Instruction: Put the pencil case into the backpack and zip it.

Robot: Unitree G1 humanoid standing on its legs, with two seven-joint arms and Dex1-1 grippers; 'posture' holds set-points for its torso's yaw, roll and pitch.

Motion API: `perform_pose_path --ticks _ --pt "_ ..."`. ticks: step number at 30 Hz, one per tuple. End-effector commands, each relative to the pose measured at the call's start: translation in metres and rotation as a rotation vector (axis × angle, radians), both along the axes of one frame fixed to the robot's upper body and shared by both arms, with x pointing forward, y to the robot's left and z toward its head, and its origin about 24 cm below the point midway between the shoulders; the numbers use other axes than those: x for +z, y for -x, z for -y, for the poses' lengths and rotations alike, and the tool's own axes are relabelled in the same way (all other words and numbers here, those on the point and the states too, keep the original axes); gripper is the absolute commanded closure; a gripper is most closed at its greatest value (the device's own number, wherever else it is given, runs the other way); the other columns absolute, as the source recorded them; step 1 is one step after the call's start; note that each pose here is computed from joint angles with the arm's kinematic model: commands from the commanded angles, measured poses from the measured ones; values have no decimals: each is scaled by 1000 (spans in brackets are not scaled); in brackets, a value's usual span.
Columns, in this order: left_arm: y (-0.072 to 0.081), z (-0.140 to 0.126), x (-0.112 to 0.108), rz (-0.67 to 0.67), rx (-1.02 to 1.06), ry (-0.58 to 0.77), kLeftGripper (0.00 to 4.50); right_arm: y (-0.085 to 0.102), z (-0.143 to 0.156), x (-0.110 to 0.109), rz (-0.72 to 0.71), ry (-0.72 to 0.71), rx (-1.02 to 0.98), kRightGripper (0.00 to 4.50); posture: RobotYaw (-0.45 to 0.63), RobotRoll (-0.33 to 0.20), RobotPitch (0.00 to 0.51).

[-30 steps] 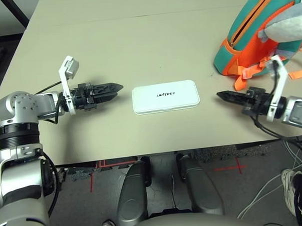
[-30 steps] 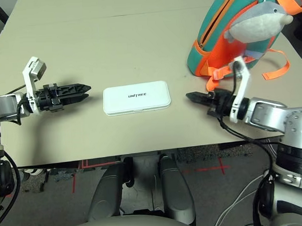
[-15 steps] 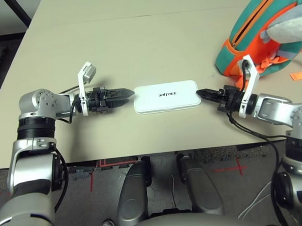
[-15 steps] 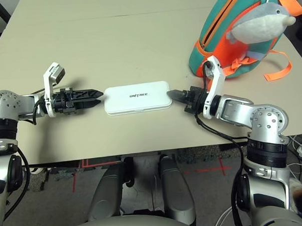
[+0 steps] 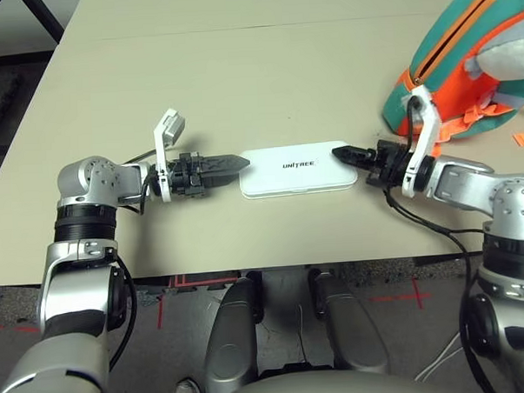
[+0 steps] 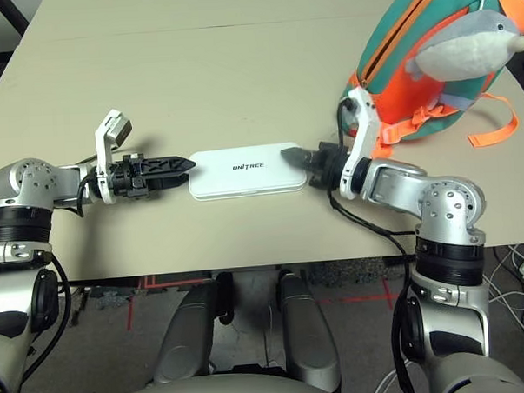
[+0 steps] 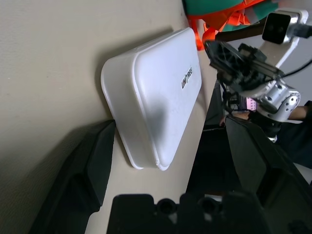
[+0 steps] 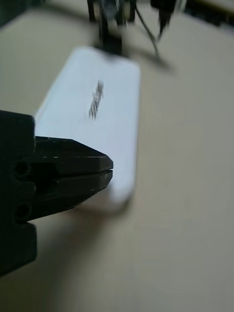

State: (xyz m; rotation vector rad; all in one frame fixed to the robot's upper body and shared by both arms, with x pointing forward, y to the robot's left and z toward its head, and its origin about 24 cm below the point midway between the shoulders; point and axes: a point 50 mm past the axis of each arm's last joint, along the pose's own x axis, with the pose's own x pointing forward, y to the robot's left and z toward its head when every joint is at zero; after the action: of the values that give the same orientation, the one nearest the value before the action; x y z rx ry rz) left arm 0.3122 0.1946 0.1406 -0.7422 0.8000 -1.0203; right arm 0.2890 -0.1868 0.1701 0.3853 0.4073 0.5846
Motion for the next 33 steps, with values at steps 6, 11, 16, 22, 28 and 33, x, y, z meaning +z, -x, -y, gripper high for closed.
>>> perform_pose_path --ticks 6,11,16,22,28,33 --pt "15 7 -27 -156 -51 -50 0 1 3 1 3 165 -46 4463 -115 0 285" --pt "17 8 -29 -161 -55 -53 0 2 -6 -3 -11 223 -9 4463 -111 0 285" --pt "17 7 -30 -162 -46 -58 0 5 -13 -9 -36 276 40 4463 -99 0 287" --pt "17 4 -31 -158 -28 -65 0 6 -16 -13 -37 314 64 4463 -95 0 287" --pt "18 4 -32 -161 -26 -61 0 7 -33 -9 -18 275 125 4463 -95 0 284" --pt "18 5 -32 -164 -28 -59 0 5 -40 -7 -4 264 143 4463 -96 0 283"
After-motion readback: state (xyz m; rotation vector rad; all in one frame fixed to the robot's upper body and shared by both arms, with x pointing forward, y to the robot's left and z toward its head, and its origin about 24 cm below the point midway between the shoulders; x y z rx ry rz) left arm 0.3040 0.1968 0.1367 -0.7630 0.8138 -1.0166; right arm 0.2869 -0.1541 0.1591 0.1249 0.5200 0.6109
